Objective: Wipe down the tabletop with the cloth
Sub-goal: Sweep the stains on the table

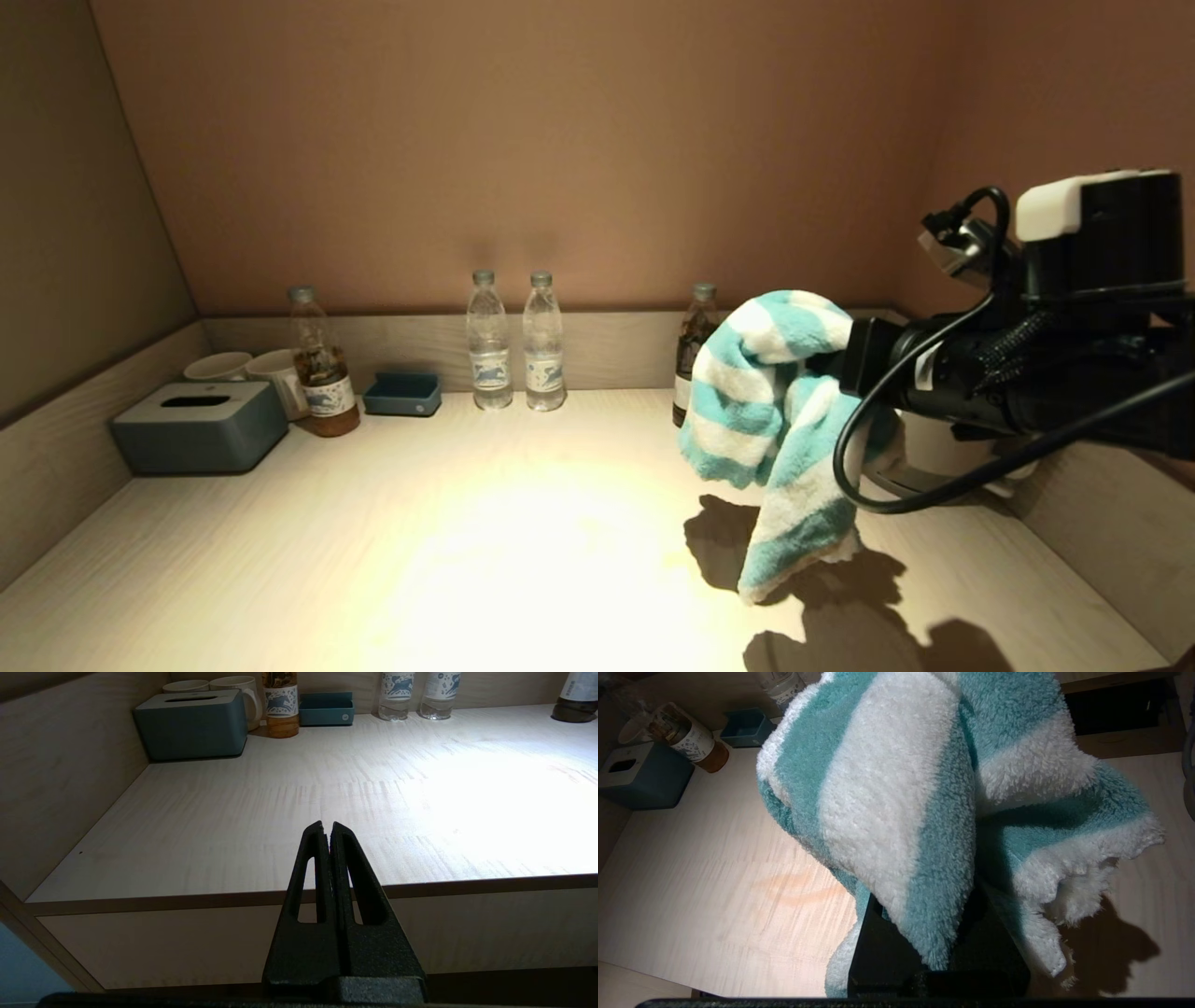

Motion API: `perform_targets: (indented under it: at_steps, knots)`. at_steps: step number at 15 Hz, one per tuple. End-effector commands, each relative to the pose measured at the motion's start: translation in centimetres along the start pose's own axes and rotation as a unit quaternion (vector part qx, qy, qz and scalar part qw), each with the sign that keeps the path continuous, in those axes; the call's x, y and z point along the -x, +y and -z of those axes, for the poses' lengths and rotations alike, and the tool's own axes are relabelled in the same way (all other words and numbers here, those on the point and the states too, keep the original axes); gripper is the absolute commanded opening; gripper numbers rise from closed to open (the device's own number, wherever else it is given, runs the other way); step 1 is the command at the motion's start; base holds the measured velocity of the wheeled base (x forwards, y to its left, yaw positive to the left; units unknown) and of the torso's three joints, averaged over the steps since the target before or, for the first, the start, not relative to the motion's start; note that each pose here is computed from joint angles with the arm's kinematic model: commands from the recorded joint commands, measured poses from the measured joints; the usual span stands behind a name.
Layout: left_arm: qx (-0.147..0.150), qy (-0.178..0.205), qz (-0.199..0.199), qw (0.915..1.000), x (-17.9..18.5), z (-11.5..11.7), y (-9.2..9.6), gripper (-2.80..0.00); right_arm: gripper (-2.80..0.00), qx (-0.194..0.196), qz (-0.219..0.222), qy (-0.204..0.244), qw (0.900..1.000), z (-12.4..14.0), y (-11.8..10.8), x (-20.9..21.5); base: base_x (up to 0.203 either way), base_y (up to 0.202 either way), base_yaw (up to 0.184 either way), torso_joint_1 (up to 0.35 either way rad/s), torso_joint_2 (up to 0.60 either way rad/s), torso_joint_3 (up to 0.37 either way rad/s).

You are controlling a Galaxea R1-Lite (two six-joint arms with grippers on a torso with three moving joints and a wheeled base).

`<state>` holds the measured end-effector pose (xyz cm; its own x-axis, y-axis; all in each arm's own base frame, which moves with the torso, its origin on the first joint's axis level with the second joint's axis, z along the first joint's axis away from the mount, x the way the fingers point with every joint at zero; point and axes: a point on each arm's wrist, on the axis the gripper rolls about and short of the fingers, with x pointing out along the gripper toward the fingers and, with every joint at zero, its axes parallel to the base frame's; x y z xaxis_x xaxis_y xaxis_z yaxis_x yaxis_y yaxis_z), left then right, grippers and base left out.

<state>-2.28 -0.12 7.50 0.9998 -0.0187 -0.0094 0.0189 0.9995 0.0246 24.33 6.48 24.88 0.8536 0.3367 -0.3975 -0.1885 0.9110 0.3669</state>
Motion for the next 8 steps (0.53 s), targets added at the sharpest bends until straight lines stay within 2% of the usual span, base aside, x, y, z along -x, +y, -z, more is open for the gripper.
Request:
perform_targets:
  at_steps: [1,6,8]
  knots:
    - [0.000,0.000,0.000,1.0000,0.0,0.0,0.0,-2.80,-2.80,-0.005,0.008,0.021,1.000,0.3,-0.4,-2.0,0.000,0.000,0.000,0.000,0.00,0.000]
    - [0.000,0.000,0.000,1.0000,0.0,0.0,0.0,-2.80,-2.80,-0.008,0.017,0.025,1.000,-0.2,-0.8,-3.7,0.000,0.000,0.000,0.000,0.00,0.000]
    - [0.000,0.000,0.000,1.0000,0.0,0.0,0.0,-2.80,-2.80,-0.016,0.031,0.038,0.999,-0.1,-1.7,-5.3,0.000,0.000,0.000,0.000,0.00,0.000]
